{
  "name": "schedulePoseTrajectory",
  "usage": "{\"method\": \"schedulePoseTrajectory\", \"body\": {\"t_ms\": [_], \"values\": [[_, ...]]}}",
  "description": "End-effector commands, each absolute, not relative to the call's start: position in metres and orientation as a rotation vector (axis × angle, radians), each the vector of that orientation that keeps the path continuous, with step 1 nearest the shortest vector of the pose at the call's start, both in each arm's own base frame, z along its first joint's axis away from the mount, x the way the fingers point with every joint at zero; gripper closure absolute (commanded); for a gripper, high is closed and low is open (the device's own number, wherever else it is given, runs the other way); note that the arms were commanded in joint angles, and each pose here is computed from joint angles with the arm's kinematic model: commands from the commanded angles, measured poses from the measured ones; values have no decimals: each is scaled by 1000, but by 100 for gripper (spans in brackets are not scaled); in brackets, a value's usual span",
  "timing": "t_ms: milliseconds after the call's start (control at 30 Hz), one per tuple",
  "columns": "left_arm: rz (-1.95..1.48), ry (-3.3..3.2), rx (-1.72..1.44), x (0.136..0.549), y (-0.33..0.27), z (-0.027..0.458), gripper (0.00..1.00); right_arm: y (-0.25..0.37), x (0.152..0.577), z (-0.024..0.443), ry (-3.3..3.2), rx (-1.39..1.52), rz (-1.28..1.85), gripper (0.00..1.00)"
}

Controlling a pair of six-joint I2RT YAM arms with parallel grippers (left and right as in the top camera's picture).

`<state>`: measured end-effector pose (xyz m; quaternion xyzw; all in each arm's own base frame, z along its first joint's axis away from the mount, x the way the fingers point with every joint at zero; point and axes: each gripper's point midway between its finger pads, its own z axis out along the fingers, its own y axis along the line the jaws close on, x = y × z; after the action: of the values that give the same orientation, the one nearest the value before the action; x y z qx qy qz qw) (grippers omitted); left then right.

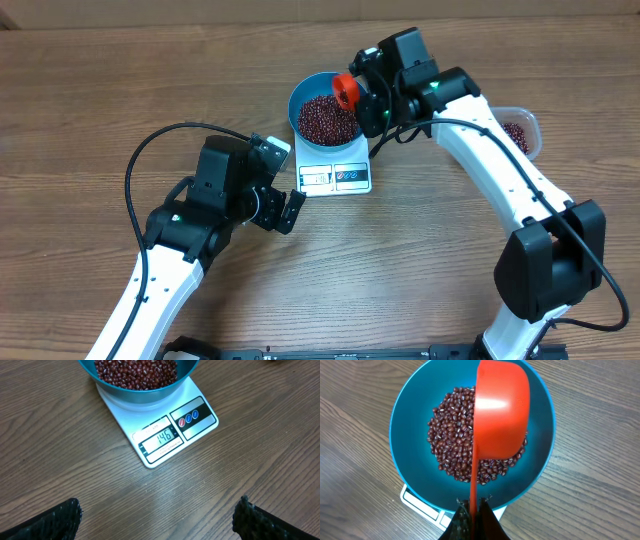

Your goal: Scoop item into bowl and weigh 150g on scale

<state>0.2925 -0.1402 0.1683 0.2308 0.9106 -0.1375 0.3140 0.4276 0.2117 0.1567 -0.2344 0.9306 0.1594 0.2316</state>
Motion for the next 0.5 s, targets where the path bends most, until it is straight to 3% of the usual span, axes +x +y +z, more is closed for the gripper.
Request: {"method": "schedulePoseTrajectory", "body": {"t_ms": [0, 467], "values": [[-346, 2396, 629, 293, -138, 166, 1, 212, 431, 185, 2502, -605, 541, 96], [-346, 2396, 629, 293, -138, 166, 1, 200, 433, 188, 2503, -568, 636, 96]]}}
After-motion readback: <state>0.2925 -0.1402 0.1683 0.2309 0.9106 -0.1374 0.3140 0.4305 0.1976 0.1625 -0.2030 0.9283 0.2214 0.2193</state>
